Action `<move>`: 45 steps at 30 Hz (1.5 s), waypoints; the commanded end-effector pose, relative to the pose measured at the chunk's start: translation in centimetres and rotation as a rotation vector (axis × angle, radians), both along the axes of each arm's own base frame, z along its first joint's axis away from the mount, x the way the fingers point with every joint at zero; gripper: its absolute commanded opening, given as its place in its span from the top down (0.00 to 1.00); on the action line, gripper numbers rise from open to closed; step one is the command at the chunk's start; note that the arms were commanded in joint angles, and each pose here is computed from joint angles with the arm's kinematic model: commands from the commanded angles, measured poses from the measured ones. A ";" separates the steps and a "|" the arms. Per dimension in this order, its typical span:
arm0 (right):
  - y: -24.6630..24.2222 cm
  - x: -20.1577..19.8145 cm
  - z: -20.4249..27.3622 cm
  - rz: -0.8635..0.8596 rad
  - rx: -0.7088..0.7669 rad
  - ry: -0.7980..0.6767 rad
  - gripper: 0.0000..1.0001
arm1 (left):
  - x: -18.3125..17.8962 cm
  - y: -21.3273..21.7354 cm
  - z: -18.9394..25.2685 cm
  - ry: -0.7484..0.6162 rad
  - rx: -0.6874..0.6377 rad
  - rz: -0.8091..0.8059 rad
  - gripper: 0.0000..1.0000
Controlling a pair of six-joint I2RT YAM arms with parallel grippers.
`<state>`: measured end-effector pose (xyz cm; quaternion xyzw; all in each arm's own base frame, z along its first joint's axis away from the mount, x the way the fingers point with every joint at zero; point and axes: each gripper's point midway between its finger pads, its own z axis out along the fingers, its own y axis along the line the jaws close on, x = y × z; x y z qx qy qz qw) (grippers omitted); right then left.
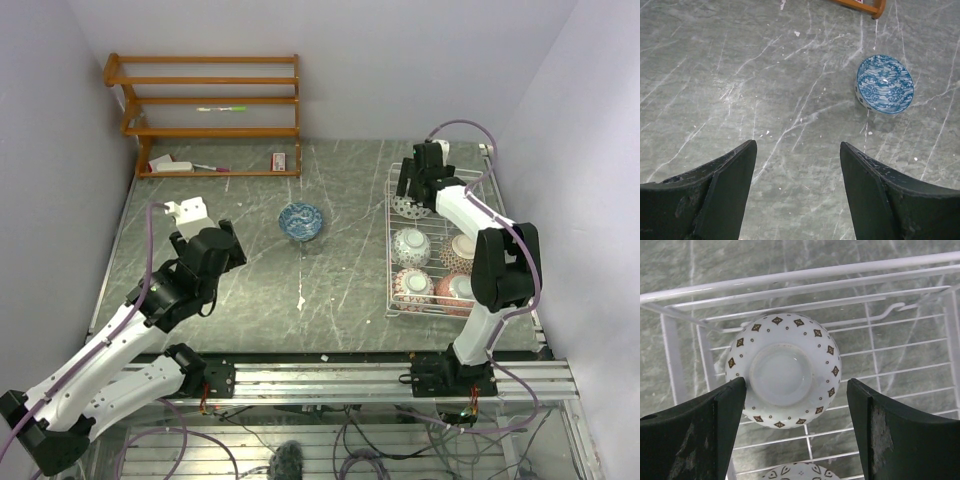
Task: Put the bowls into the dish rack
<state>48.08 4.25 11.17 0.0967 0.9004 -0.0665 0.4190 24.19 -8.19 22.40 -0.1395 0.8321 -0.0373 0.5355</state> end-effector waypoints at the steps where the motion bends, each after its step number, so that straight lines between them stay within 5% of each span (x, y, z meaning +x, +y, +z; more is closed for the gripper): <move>1: -2.9 -0.3 0.0 -0.116 -0.090 0.001 0.19 | 0.3 -0.9 0.7 -0.031 -0.030 -0.034 0.21; 13: -11.7 -4.4 -0.5 -0.383 -0.055 0.008 0.20 | 0.0 -2.1 0.6 -0.045 -0.081 -0.102 0.21; 20: -11.9 -4.8 0.9 -0.389 -0.023 -0.057 0.20 | -0.2 -2.0 0.9 -0.054 -0.093 -0.107 0.22; 24: -9.6 -3.9 3.8 -0.255 0.067 -0.166 0.13 | -0.2 -2.1 1.0 -0.055 -0.092 -0.107 0.22; 32: -1.4 -2.8 9.9 0.043 0.108 -0.267 0.09 | -0.1 -1.6 1.2 -0.053 -0.077 -0.084 0.21; 45: 26.4 -4.0 8.4 0.822 0.116 -0.215 0.11 | -1.3 1.0 4.0 -0.083 -0.059 -0.006 0.22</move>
